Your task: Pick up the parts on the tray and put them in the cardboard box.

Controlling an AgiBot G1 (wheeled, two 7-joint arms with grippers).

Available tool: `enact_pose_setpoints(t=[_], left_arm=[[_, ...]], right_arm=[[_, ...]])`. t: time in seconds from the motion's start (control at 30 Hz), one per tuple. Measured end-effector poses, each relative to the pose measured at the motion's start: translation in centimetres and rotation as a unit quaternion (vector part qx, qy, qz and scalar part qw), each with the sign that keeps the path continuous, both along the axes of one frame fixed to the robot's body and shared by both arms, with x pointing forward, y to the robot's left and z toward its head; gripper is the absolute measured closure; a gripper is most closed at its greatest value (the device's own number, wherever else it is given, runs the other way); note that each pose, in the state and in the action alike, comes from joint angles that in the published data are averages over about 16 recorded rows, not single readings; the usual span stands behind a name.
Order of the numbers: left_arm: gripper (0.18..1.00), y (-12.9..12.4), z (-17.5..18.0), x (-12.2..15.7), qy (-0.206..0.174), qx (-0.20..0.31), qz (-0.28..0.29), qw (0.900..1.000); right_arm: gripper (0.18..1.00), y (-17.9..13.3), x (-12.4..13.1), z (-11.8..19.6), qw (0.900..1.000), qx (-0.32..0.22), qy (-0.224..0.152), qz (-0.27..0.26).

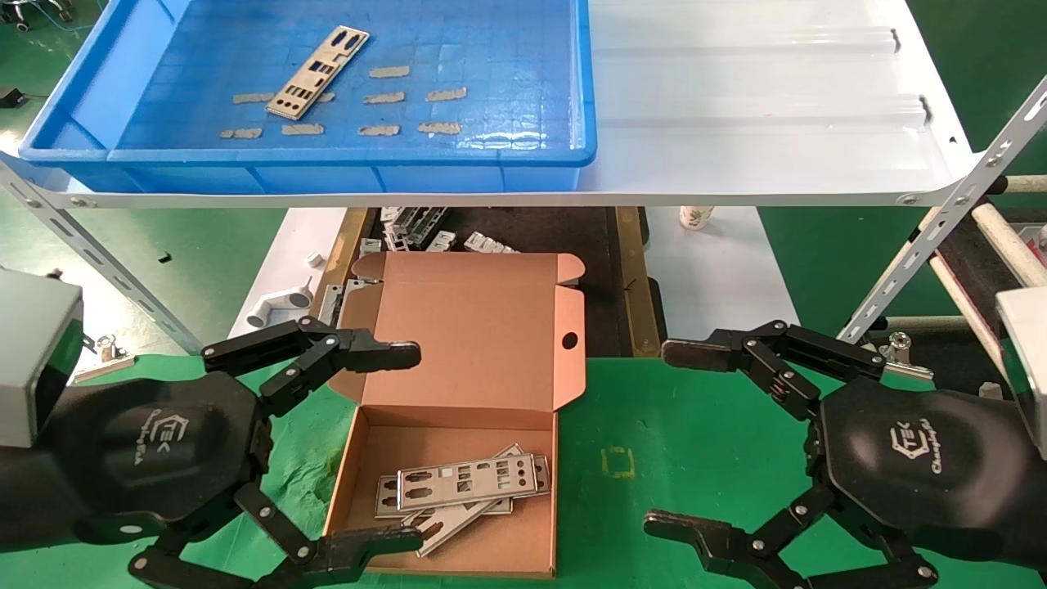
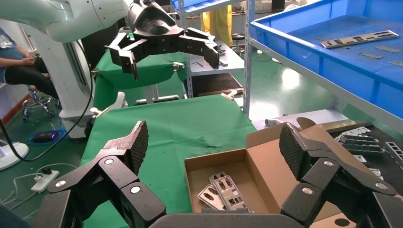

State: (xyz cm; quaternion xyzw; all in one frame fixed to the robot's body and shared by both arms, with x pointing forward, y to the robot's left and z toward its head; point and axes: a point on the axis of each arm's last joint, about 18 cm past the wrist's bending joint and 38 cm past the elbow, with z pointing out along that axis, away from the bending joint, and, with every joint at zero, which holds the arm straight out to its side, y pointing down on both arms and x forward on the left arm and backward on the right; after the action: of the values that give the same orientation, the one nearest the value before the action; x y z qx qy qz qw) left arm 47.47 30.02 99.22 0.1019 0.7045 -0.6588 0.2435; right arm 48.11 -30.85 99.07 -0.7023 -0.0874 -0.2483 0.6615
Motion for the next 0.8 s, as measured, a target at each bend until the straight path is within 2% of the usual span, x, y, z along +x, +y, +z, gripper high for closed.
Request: enact_pose_setpoints(t=[0.8], left_arm=[[0.184, -0.02, -0.02, 0.09, 0.000, 0.000, 0.001, 1.0000]], right_arm=[[0.178, 0.00, 0.00, 0.00, 1.000, 0.000, 0.000, 0.000]])
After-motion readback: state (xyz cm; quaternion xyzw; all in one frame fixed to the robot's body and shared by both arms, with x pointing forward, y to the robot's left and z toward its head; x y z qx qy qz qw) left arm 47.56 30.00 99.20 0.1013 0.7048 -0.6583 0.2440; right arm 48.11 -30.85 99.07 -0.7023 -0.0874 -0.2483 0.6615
